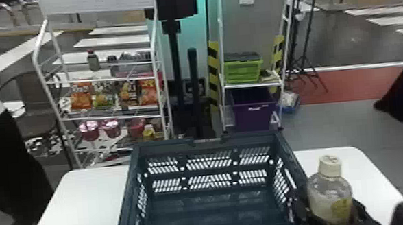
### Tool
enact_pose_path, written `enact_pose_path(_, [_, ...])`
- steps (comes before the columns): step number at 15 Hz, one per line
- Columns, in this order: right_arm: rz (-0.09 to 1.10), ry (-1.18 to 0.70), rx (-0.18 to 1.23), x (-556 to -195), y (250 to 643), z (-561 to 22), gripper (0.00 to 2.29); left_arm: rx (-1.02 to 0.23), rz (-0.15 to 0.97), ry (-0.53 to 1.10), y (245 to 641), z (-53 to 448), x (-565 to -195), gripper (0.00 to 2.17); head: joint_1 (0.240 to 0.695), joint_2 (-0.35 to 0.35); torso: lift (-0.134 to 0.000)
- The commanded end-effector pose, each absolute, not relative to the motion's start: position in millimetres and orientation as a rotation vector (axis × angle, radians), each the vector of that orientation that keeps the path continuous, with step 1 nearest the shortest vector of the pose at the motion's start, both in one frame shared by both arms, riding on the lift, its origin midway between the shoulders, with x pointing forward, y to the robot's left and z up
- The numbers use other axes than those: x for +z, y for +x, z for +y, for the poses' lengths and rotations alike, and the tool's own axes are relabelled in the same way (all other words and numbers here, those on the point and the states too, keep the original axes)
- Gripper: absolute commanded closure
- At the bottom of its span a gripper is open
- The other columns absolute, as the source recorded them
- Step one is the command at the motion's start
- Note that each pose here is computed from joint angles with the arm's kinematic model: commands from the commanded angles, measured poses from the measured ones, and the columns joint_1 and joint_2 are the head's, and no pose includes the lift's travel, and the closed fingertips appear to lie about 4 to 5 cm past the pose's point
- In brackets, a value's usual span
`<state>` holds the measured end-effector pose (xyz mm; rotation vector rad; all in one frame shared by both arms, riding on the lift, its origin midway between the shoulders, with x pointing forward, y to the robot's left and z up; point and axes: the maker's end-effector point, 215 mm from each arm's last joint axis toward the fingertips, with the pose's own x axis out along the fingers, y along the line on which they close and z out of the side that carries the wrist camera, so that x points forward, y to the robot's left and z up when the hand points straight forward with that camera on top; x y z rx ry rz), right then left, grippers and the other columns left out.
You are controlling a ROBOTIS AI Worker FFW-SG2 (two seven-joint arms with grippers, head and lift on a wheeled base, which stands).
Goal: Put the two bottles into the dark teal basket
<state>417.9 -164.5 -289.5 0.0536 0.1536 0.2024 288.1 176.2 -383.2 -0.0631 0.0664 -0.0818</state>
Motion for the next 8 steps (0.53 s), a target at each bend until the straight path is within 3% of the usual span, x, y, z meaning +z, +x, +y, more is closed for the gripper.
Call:
enact_pose_path(1, [0.239, 0.051, 0.22, -295.5, 444.9, -140.5, 2.07, -0.086, 0.068, -0.067, 290.6, 178.7, -383.8, 2.14, 0.499, 0.0, 0.0])
enact_pose_path(5, [0.371, 0.022, 0.253, -310.8, 480.4, -115.8, 2.07, -0.09, 0.07, -0.07, 294.8, 181.0, -386.1, 2.14, 0.499, 0.0, 0.0])
enact_pose_path(8, [0.537, -0.015, 0.299, -339.7, 494.6, -94.8, 2.07, -0.091, 0.07, -0.075, 299.8, 182.2, -387.0, 2.14, 0.499, 0.0, 0.0])
